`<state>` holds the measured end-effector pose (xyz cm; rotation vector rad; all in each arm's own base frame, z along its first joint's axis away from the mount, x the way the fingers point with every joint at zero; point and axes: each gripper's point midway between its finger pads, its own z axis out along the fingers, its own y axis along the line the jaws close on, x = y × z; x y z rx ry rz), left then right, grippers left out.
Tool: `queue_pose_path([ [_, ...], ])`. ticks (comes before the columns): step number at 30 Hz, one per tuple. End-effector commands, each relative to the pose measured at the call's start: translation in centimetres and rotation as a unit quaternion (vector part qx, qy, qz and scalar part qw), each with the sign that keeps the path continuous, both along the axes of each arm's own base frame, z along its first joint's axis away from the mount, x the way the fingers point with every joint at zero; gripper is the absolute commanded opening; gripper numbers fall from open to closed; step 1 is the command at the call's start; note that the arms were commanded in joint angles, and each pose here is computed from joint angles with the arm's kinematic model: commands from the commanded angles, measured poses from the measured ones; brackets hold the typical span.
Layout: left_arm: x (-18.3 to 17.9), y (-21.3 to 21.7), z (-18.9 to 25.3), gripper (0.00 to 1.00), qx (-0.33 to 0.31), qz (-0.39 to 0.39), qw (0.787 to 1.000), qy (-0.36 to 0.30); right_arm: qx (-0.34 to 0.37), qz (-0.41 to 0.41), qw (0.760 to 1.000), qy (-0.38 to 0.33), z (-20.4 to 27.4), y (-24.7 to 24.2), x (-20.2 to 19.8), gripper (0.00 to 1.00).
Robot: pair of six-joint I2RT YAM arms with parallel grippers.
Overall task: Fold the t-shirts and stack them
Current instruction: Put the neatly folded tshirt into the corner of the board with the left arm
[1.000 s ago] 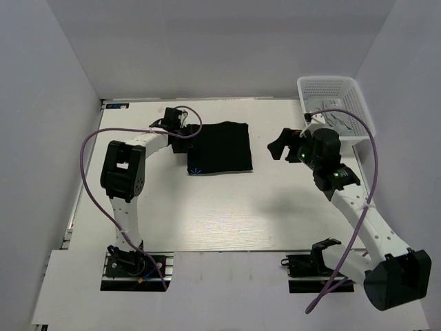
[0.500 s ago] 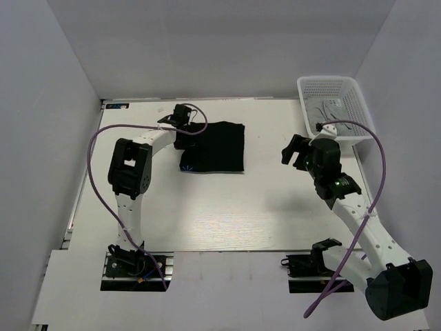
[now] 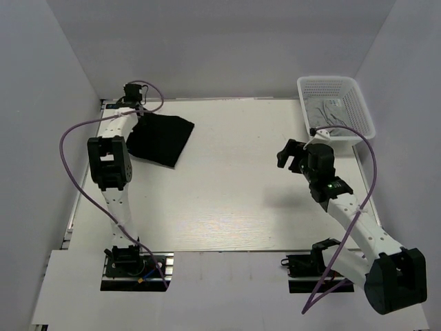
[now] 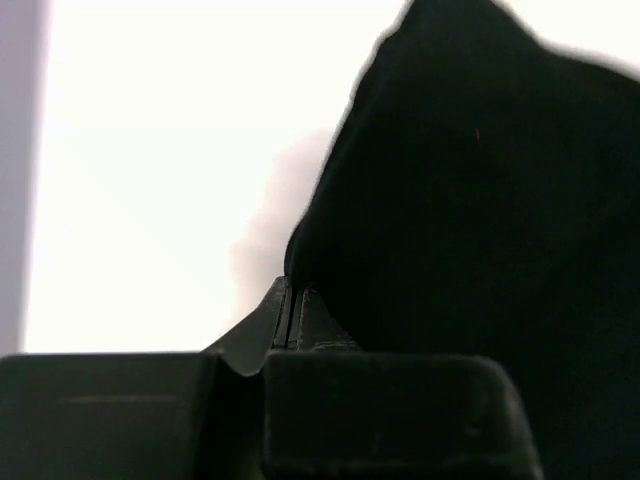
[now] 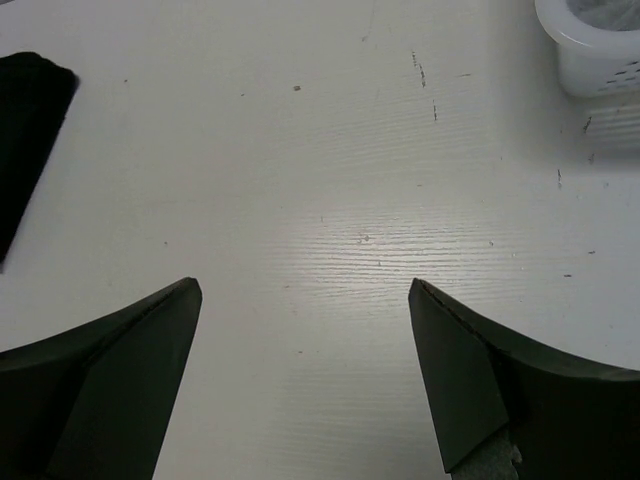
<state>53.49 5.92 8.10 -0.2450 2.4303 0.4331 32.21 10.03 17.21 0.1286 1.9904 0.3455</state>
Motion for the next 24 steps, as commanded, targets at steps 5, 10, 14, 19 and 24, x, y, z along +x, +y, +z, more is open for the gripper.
queue_pose_path([
  [5,6.8,7.5,1.8,0.00,0.041,0.017,0.998,-0.050,-0.006,-0.003,1.000,-0.020,0.7,0.5,3.3,0.90],
  [10,8.1,11.1,0.7,0.00,0.024,0.052,0.996,-0.068,0.002,-0.011,1.000,-0.018,0.7,0.7,4.4,0.90],
  [14,7.1,14.2,-0.5,0.00,0.007,0.102,0.992,-0.079,0.004,-0.012,1.000,-0.011,0.4,0.8,4.9,0.90],
  [19,5.8,16.0,-1.9,0.00,-0.013,0.118,0.991,-0.066,0.010,-0.001,1.000,-0.006,0.4,1.3,5.1,0.90],
  [24,6.6,16.9,0.2,0.00,-0.029,0.120,0.987,-0.100,0.014,0.009,1.000,0.004,0.0,1.8,5.0,0.90],
])
